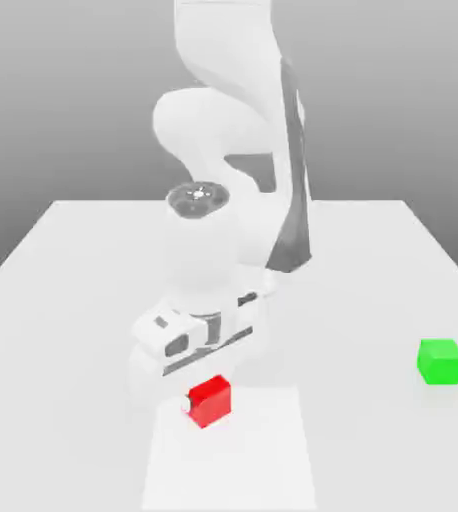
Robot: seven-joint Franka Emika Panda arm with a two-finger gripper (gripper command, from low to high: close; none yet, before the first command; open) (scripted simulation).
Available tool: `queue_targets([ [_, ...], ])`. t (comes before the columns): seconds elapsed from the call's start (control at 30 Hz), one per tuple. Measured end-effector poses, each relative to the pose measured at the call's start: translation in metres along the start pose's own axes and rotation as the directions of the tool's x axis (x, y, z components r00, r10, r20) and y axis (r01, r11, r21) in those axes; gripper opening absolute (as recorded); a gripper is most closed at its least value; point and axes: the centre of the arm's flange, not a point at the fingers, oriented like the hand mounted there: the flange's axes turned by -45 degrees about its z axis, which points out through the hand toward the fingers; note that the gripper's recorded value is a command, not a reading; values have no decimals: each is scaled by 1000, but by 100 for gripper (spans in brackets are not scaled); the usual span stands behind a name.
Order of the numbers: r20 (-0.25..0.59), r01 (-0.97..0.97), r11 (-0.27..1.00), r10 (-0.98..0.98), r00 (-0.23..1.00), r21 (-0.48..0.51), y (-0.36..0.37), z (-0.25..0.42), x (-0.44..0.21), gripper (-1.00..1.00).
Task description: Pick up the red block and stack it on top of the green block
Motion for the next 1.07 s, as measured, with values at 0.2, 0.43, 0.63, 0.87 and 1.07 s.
queue_targets([
  [0.2, 2, -6, 1000, 6, 1000, 3, -1, -35, -3, -100],
  [0.43, 6, 475, 880, -475, 880, -1, -111, -55, 93, -100],
  [0.63, 3, 833, 554, -833, 554, 1, -252, -69, 142, -100],
  [0.87, -2, 963, 271, -963, 271, 5, -350, -48, 146, -100],
  [1.07, -2, 961, 277, -961, 277, 6, -347, -18, 146, 100],
])
